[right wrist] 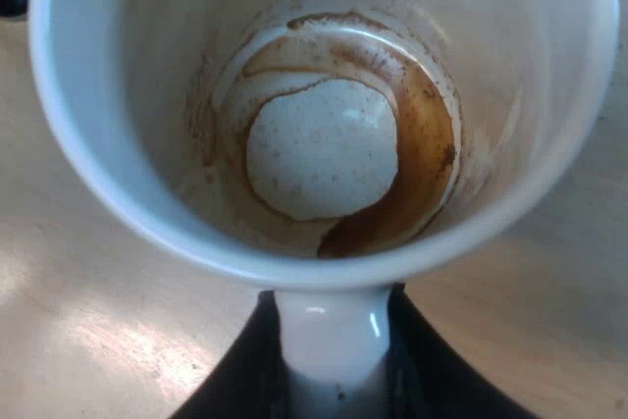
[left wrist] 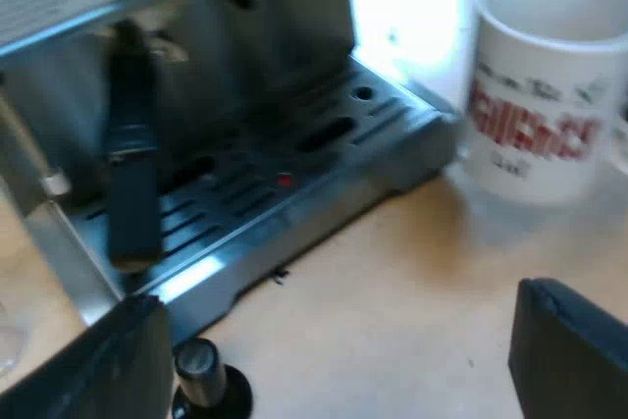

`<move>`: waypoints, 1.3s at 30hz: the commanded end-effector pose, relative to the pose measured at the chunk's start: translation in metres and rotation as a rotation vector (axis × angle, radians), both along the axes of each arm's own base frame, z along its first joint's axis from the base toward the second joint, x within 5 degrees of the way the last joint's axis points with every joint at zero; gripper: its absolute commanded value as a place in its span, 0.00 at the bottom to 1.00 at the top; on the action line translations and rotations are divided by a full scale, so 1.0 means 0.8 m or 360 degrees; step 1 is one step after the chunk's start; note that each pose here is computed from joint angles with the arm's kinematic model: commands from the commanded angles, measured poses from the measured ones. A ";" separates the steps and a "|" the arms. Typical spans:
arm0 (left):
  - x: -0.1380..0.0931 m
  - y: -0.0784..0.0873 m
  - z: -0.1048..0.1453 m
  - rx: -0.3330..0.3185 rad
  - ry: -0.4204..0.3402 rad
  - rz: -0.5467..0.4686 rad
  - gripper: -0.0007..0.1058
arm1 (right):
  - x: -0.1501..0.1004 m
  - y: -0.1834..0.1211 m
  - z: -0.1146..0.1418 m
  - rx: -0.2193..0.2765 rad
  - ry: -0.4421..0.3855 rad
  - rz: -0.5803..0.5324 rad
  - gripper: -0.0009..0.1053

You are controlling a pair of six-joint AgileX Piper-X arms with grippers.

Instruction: Place mug into machine

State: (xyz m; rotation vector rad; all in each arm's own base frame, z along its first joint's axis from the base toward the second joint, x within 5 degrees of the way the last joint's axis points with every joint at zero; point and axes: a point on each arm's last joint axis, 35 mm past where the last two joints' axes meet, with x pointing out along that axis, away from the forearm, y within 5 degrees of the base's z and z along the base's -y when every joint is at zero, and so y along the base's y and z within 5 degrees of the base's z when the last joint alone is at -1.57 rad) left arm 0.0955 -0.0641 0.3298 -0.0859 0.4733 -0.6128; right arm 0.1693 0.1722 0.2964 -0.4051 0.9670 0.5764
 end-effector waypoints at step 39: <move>0.046 0.017 -0.021 -0.0021 0.0055 -0.0056 0.68 | 0.087 0.096 -0.007 -0.0073 -0.0193 0.0167 0.01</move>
